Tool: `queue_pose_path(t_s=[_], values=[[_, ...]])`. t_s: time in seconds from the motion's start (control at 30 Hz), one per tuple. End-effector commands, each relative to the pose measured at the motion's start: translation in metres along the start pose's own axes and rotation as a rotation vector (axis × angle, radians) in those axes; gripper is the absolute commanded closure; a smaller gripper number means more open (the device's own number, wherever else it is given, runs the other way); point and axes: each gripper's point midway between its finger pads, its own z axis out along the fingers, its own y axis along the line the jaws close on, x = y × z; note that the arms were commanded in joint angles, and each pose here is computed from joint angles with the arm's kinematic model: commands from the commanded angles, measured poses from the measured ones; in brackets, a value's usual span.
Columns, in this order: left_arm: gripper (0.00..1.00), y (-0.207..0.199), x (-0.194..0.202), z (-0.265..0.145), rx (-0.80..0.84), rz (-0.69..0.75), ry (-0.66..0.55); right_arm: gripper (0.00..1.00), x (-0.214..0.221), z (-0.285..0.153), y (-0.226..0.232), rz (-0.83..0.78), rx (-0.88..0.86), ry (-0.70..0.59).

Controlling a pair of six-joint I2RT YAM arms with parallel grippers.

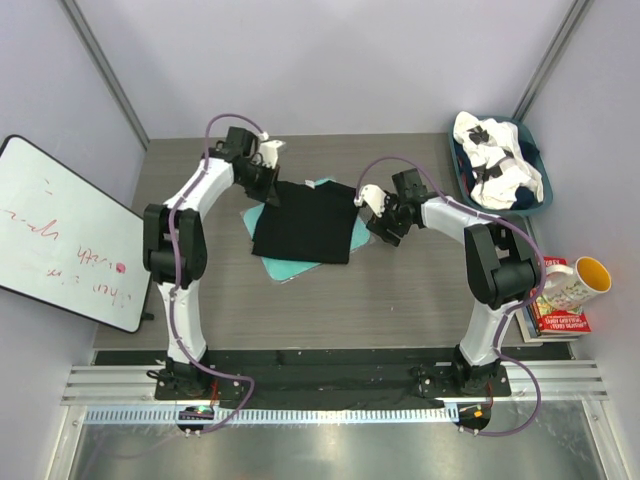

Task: Fold and stack the t-shirts
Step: Put the neatly folded tshirt into the corner of the board with the left arm

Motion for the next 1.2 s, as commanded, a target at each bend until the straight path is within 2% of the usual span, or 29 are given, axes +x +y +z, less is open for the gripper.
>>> queue_pose_path(t_s=[0.0,0.13,0.17,0.23,0.37,0.47,0.53,0.77,0.83,1.0,1.17], values=[[1.00,0.076,-0.008,-0.030,-0.148,0.014,-0.001,0.29,-0.018,-0.022,-0.018,-0.031,0.079,-0.053],[1.00,0.113,-0.012,-0.046,-0.195,0.032,0.029,0.29,-0.017,-0.024,-0.019,-0.029,0.083,-0.054],[1.00,0.125,-0.024,-0.057,-0.228,0.046,0.007,0.29,-0.017,-0.023,-0.018,-0.030,0.080,-0.053],[1.00,0.140,-0.016,-0.052,-0.244,0.057,0.055,0.29,-0.016,-0.023,-0.018,-0.032,0.081,-0.052],[1.00,0.179,-0.023,-0.066,-0.346,0.098,0.036,0.29,-0.016,-0.024,-0.018,-0.033,0.084,-0.049],[1.00,0.191,-0.023,-0.072,-0.377,0.100,0.025,0.30,-0.020,-0.026,-0.017,-0.026,0.080,-0.066],[1.00,0.189,-0.022,-0.071,-0.363,0.097,0.024,0.32,-0.027,-0.028,-0.017,-0.007,0.074,-0.093],[1.00,0.182,-0.014,-0.067,-0.336,0.076,0.026,0.37,-0.095,-0.030,-0.015,0.137,-0.016,-0.339],[1.00,0.181,-0.015,-0.069,-0.333,0.076,0.023,0.40,-0.110,-0.020,-0.017,0.156,-0.028,-0.361],[1.00,0.178,-0.021,-0.073,-0.333,0.073,0.004,0.36,-0.134,0.003,-0.007,0.120,-0.098,-0.392],[1.00,0.176,-0.023,-0.074,-0.330,0.066,-0.005,0.39,-0.156,0.033,0.008,0.072,-0.137,-0.406]])
